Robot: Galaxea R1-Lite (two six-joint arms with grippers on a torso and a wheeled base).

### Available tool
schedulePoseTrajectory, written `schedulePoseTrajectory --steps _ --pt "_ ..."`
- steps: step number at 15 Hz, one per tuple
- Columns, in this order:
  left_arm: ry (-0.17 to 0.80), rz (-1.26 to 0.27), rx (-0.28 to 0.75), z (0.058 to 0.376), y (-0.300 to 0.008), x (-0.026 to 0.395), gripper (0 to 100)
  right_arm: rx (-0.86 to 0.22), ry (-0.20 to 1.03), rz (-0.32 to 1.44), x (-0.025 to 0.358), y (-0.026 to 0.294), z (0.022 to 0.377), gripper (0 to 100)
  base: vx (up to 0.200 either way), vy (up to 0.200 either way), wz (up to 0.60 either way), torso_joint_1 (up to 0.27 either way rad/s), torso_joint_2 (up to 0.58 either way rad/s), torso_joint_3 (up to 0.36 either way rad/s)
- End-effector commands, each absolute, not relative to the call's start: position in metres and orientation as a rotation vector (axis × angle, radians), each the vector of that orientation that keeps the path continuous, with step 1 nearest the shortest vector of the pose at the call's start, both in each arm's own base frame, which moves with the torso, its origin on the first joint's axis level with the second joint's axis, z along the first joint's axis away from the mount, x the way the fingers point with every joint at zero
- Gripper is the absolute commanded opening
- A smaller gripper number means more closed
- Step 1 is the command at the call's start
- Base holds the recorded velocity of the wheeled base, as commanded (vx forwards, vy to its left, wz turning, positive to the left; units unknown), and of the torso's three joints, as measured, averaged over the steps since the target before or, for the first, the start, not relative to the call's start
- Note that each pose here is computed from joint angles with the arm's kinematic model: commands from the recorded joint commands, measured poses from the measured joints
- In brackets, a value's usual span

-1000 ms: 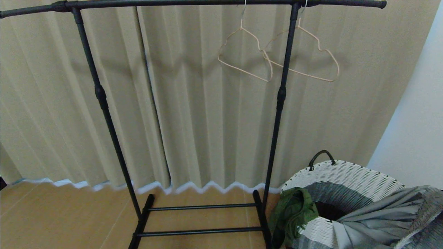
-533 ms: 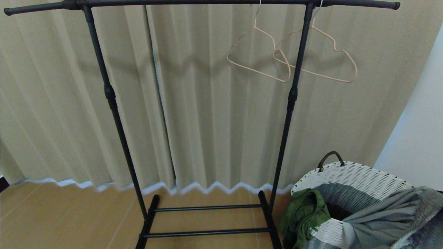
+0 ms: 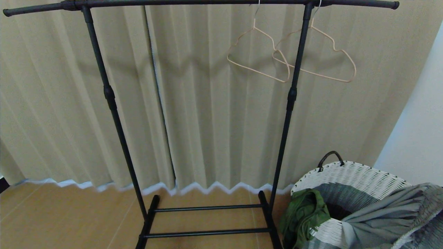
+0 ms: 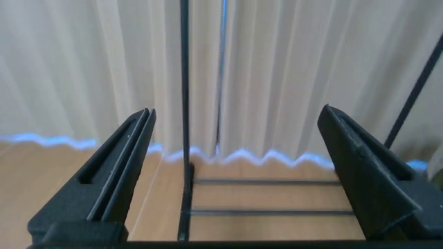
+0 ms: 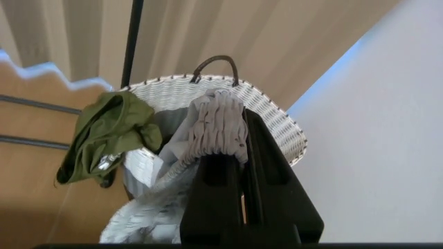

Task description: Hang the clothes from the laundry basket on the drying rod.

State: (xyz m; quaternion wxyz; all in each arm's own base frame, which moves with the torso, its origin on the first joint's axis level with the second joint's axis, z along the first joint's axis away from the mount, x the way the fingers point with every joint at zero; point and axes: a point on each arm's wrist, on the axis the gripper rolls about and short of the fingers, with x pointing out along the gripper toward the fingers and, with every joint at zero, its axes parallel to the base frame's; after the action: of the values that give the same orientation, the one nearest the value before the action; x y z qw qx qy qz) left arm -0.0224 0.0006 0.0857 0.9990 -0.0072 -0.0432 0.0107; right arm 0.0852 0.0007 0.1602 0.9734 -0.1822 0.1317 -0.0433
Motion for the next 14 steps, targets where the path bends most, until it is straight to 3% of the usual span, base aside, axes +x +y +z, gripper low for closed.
schedulePoseTrajectory --steps 1,4,9,14 --pt "-0.113 -0.057 -0.01 0.089 -0.001 -0.023 100 -0.365 0.253 -0.081 0.087 0.001 0.174 0 0.0 0.0 0.0 0.0 0.0 0.0" --pt "-0.166 -0.25 0.015 0.118 -0.005 -0.031 100 -0.338 0.305 -0.069 0.082 0.001 0.19 0 0.0 0.0 0.0 0.0 0.0 0.0" --pt "0.016 -0.433 0.013 0.177 -0.009 0.009 100 -0.169 0.268 0.118 0.078 0.018 0.221 0 0.0 0.0 0.0 0.0 0.0 0.0" --pt "0.123 -0.562 0.0 0.214 -0.019 0.068 100 -0.141 0.229 0.264 0.09 0.031 0.242 0 0.0 0.0 0.0 0.0 0.0 0.0"
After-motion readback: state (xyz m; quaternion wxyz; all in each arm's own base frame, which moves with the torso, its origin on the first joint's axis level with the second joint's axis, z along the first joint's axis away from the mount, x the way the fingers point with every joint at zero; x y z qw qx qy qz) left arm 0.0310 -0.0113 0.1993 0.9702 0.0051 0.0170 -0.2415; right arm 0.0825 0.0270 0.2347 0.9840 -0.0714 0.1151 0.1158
